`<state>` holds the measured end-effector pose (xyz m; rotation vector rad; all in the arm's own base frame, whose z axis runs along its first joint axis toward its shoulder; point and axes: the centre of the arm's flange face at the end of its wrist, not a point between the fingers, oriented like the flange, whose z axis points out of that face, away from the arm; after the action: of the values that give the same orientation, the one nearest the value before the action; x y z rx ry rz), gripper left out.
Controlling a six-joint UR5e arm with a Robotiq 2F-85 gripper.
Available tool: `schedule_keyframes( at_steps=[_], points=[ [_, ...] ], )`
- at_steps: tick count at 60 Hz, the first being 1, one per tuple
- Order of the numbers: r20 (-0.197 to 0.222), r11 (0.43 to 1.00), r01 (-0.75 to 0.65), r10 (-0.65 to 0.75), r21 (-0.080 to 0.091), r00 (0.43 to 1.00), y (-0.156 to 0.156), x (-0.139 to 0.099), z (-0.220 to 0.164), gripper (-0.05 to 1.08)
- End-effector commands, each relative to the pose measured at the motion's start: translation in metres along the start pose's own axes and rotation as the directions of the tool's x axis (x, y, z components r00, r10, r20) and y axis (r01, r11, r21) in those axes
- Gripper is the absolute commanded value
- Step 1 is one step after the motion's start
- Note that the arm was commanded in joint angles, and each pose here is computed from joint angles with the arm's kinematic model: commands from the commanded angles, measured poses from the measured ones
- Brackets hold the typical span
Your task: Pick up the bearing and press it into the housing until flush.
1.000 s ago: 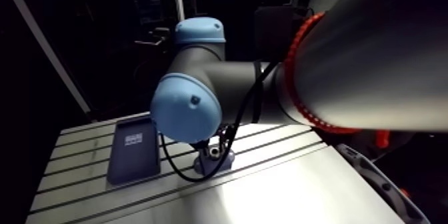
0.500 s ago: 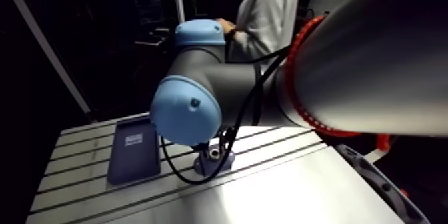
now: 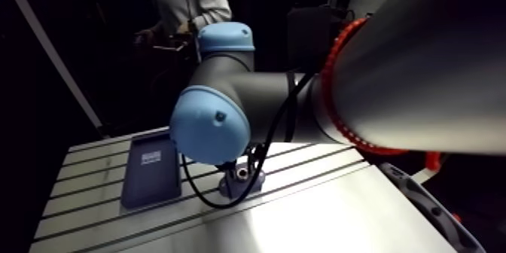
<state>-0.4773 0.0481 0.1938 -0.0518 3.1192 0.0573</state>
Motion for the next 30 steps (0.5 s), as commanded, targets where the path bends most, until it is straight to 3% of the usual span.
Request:
schedule_keyframes(
  at_steps=[1, 30],
  points=[
    [0.0, 1.0, 0.0, 0.0, 0.0, 1.0, 0.0, 0.0001, 0.0002, 0.62],
    [0.001, 1.0, -0.002, 0.002, 0.0, 1.0, -0.0002, -0.0004, 0.0008, 0.62]
  ],
)
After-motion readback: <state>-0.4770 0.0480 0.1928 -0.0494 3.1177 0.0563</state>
